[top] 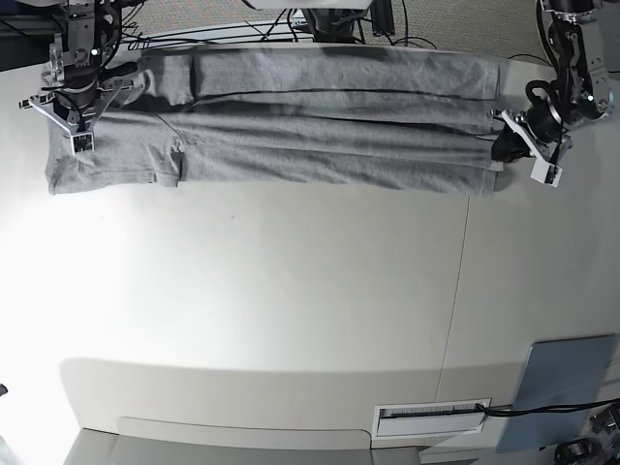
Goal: Fold the T-shirt properly
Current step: 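Lower the second fold onto the shirt with both grippers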
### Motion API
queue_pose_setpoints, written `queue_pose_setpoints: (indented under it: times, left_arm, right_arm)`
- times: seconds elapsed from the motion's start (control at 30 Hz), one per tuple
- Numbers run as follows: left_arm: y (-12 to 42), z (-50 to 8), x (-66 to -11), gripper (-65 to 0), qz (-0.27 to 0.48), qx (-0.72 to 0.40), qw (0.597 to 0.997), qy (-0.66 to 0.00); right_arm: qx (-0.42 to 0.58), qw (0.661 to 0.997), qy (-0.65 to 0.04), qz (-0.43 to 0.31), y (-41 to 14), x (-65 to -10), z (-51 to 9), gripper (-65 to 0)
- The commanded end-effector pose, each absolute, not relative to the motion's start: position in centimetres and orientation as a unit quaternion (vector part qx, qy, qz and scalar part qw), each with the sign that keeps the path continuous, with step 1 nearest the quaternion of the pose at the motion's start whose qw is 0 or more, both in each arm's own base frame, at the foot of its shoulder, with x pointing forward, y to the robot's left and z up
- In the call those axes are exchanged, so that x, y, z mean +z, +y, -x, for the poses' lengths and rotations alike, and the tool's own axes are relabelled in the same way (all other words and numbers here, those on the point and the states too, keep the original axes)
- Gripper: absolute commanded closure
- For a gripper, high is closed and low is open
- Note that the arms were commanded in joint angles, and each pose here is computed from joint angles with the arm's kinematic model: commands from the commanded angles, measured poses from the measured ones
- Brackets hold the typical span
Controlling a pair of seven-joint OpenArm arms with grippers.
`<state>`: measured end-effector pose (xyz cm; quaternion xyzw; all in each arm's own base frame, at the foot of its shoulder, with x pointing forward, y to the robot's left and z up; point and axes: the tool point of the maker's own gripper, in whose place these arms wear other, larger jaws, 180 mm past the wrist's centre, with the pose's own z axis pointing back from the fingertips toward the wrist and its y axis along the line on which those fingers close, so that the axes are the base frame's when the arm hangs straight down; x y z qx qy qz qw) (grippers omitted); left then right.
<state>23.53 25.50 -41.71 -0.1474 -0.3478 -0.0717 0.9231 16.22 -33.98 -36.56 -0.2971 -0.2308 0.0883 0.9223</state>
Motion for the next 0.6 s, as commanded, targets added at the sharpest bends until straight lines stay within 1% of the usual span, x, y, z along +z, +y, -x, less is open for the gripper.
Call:
queue_pose_setpoints:
  times: [0.0, 0.2, 0.33, 0.57]
  left_arm:
    - [26.7, -24.4, -40.3, 0.0, 0.127, -0.083, 0.920, -0.361]
    - [26.1, -25.0, -39.0, 0.0, 0.122, -0.104, 0.915, -0.370]
    - [25.9, -24.6, -39.1, 0.0, 0.119, -0.114, 0.921, -0.352]
    - [25.6, -24.9, -38.6, 0.0, 0.133, -0.097, 0.918, -0.360]
  right_arm:
    - [0.088, 0.910, -0.233, 0.330, -35.3, -35.1, -16.4, 0.0]
    - [0.082, 0.914, -0.217, 0.332, -35.5, -35.4, -15.8, 0.0]
    - [0.080, 0.914, -0.199, 0.345, -35.9, -35.3, -15.3, 0.0]
    - [0.078, 0.914, -0.190, 0.349, -36.1, -35.3, -15.0, 0.0]
